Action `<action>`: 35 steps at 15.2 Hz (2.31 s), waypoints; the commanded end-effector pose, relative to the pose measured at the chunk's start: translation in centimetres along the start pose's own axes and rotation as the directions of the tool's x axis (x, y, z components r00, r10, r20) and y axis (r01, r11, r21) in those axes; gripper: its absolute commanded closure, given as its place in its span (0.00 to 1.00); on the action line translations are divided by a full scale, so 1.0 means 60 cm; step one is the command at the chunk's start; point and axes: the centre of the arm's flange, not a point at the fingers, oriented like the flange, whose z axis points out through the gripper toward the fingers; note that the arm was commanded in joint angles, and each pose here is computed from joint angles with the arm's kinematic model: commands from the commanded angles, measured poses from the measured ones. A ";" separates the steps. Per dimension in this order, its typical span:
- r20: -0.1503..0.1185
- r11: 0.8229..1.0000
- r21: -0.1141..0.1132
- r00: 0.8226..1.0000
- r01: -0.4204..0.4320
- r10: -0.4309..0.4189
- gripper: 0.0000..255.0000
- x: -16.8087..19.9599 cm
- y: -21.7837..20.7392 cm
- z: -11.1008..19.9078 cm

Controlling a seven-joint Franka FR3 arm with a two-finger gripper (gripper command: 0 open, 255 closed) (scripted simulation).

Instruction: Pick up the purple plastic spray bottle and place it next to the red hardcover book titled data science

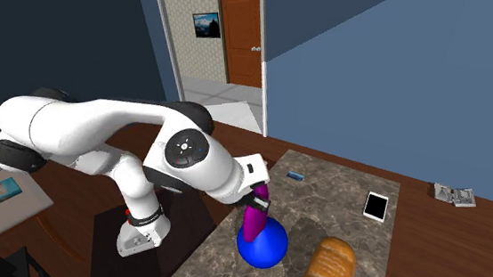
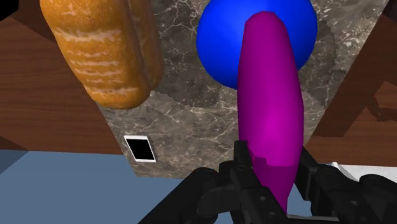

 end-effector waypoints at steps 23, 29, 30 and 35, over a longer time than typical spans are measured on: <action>0.000 1.000 0.000 1.000 0.001 -0.001 1.00 -0.492 0.163 -0.096; 0.000 1.000 0.000 1.000 0.001 -0.001 1.00 -0.572 0.186 -0.094; 0.000 1.000 0.000 1.000 0.001 -0.001 1.00 -0.577 0.186 -0.087; 0.000 1.000 0.000 1.000 0.001 -0.001 1.00 -0.600 0.186 -0.050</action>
